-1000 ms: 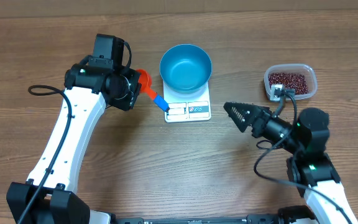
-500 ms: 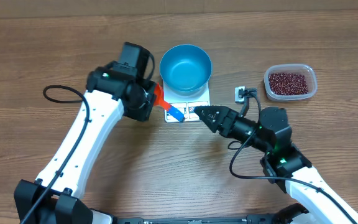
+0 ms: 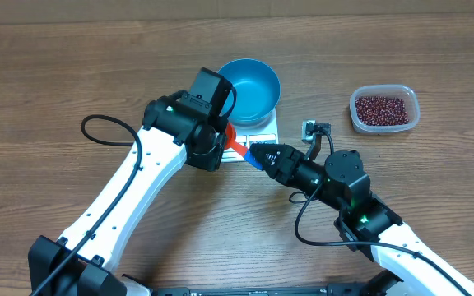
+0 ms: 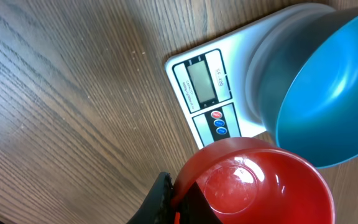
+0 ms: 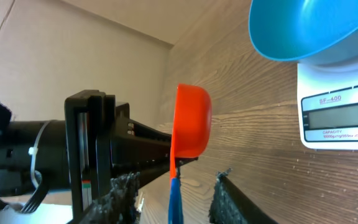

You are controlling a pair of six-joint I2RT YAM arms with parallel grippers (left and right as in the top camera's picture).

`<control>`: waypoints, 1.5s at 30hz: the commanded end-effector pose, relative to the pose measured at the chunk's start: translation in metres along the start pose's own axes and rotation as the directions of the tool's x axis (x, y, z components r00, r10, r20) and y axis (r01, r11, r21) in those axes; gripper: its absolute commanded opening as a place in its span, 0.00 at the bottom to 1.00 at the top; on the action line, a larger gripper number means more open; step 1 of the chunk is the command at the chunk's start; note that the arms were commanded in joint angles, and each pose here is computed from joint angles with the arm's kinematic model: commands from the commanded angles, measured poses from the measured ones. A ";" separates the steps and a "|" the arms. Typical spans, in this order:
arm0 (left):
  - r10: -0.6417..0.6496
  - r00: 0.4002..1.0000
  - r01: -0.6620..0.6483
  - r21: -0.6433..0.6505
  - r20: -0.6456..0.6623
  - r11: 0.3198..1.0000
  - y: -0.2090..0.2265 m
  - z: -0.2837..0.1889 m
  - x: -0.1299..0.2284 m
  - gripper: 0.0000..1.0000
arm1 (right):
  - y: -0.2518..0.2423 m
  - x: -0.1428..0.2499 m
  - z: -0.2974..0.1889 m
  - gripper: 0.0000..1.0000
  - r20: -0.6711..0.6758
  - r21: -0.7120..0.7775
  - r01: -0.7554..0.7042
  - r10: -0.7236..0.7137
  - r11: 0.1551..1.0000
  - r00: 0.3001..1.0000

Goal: Scoop item into bowl and weigh 150g on scale
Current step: 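Move the right gripper to the scoop and grasp its cup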

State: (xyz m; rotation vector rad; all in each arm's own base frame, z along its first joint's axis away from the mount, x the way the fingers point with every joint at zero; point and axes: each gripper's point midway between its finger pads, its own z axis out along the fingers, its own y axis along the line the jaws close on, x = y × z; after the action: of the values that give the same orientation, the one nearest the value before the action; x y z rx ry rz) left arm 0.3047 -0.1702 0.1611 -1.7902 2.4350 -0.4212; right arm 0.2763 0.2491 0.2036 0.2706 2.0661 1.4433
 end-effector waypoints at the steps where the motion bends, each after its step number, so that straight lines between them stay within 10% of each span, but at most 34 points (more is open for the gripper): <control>1: -0.034 0.999 0.033 0.027 0.012 0.999 -0.002 -0.007 0.003 0.05 | 0.006 -0.004 0.002 0.38 0.035 0.003 -0.012 0.012 1.000 0.999; 45: -0.005 0.998 0.006 0.023 -0.057 1.000 -0.014 0.020 0.037 0.04 | -0.014 -0.004 0.011 0.30 0.048 0.058 -0.175 0.173 0.983 0.984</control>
State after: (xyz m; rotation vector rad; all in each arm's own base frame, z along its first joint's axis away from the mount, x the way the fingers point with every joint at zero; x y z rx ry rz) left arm 0.3124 -0.2062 0.1486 -1.7865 2.4494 -0.4977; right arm 0.2846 0.2482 0.1812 0.5180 2.1228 1.4541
